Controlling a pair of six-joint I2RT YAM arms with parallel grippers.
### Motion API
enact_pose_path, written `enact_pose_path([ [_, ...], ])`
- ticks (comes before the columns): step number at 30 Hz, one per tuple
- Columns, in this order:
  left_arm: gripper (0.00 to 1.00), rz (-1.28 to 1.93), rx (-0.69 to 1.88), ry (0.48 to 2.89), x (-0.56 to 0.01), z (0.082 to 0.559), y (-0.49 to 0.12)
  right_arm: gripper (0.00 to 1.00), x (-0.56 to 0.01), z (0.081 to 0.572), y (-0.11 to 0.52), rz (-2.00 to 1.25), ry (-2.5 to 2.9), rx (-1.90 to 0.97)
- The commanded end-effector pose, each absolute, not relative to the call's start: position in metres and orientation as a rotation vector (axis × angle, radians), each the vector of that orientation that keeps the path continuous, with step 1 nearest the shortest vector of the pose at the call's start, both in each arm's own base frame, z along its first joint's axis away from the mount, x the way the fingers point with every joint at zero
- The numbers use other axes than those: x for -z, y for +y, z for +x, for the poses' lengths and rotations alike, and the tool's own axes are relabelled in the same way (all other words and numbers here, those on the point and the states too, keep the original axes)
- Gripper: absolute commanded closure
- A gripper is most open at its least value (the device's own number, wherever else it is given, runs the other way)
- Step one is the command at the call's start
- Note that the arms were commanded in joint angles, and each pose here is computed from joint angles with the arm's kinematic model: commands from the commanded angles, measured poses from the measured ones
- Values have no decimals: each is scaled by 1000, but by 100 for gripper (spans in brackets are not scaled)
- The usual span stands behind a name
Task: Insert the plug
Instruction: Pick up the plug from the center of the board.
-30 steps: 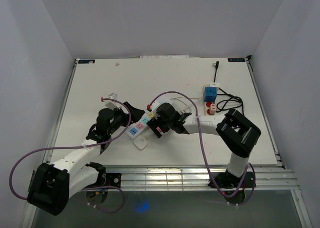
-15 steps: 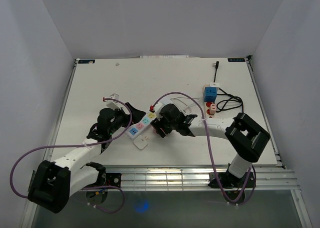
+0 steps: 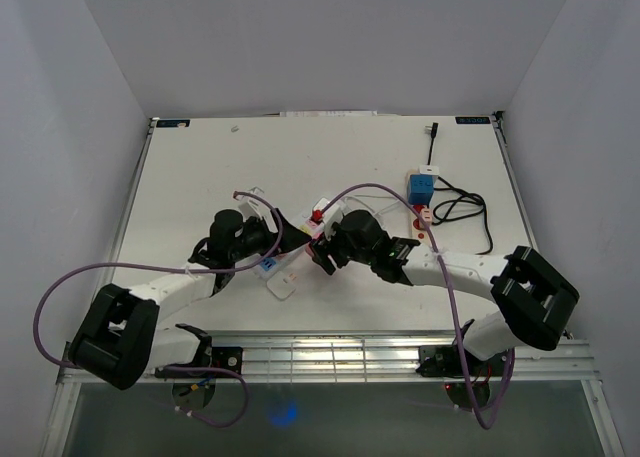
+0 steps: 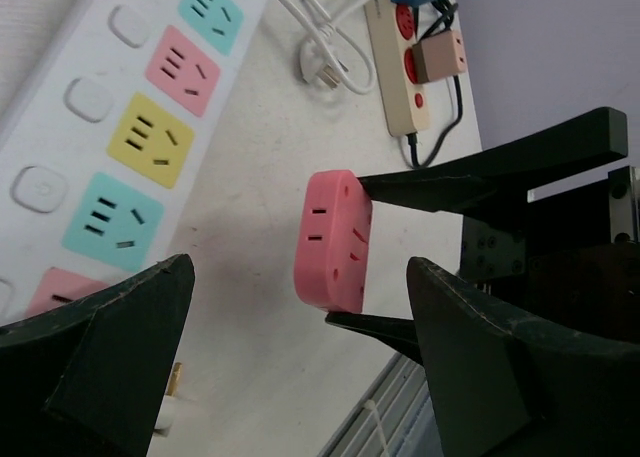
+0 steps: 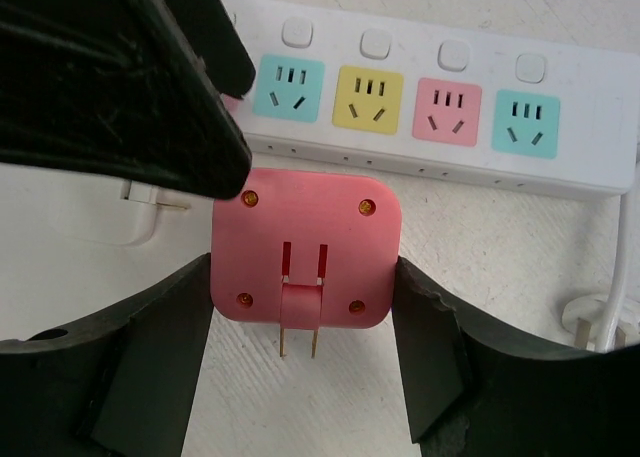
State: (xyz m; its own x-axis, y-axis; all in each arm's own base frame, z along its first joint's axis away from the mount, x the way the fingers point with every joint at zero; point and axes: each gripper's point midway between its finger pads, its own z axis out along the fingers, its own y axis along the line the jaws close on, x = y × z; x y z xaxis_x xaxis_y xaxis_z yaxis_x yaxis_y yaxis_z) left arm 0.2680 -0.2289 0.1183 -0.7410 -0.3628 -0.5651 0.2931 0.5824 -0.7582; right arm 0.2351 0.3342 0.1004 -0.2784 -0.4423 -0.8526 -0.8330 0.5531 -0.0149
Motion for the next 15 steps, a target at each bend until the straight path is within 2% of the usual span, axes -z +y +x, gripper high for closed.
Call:
enact_pose_path([
  [1,2,66,1313,2016,-148,262,-251,50,-124,233,346,-1029,1803,-615],
  [8,2,40,1393,1983,-149,255,-255,50,-129,225,348,-1048,1751,-633],
  [15,7,15,1478,2025,-137,251,-263,50,-135,220,350,-1057,1716,-646],
])
